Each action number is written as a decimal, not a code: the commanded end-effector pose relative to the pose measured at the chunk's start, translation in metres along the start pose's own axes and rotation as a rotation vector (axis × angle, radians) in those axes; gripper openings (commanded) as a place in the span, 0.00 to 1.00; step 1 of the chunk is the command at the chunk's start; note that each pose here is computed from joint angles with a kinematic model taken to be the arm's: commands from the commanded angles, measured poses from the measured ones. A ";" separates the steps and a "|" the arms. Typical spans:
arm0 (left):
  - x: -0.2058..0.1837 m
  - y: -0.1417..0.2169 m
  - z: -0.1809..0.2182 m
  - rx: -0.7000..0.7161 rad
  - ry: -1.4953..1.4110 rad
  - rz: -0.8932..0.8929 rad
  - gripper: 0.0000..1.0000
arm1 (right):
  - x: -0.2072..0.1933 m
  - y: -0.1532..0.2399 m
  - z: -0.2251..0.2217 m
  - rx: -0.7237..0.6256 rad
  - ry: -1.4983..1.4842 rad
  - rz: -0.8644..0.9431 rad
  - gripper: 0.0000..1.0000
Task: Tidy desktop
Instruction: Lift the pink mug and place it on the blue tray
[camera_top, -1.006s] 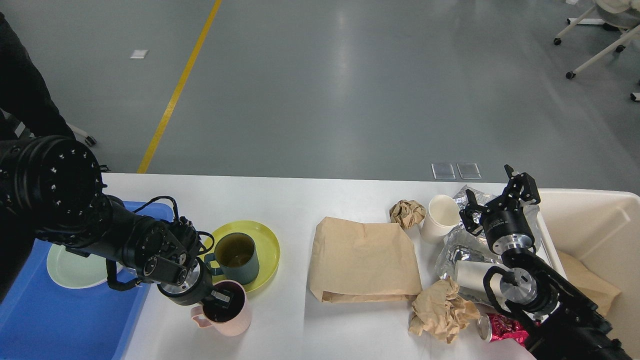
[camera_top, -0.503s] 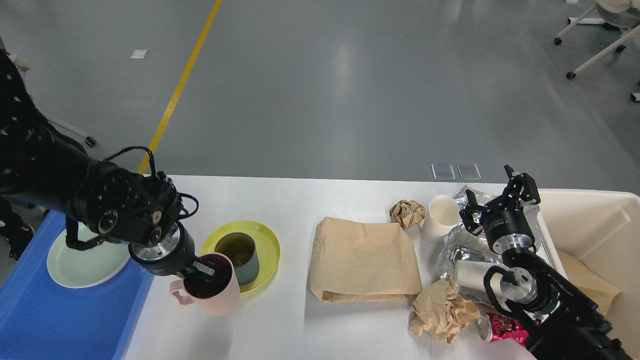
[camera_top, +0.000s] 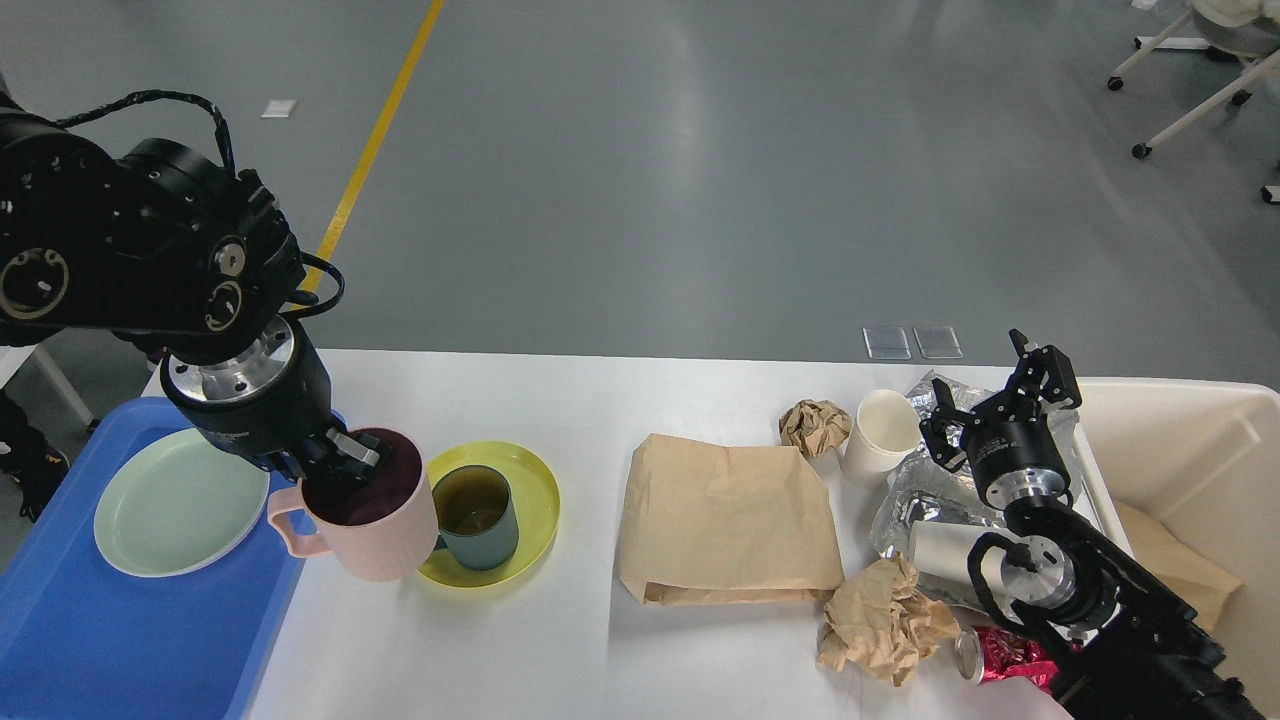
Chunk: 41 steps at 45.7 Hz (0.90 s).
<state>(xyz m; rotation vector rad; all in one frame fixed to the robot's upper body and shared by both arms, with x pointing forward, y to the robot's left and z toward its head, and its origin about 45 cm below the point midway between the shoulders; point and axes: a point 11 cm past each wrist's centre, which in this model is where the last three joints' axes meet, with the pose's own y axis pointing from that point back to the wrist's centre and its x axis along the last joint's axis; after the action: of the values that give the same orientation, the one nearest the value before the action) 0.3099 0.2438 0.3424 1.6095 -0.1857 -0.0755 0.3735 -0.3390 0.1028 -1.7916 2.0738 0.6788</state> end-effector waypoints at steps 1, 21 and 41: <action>0.000 0.002 -0.005 -0.009 0.017 0.003 0.00 | 0.000 0.000 0.000 -0.001 0.000 0.000 1.00; -0.008 -0.018 -0.145 0.036 0.249 0.083 0.01 | 0.000 0.000 0.000 -0.001 0.000 0.000 1.00; -0.073 -0.124 -0.279 0.075 0.464 0.050 0.03 | 0.000 0.000 0.000 0.000 0.000 0.000 1.00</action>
<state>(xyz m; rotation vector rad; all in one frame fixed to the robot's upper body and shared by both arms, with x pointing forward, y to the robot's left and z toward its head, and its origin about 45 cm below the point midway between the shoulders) 0.3103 0.5064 0.2447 1.6465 0.0879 0.3100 0.3735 -0.3387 0.1027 -1.7914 2.0733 0.6796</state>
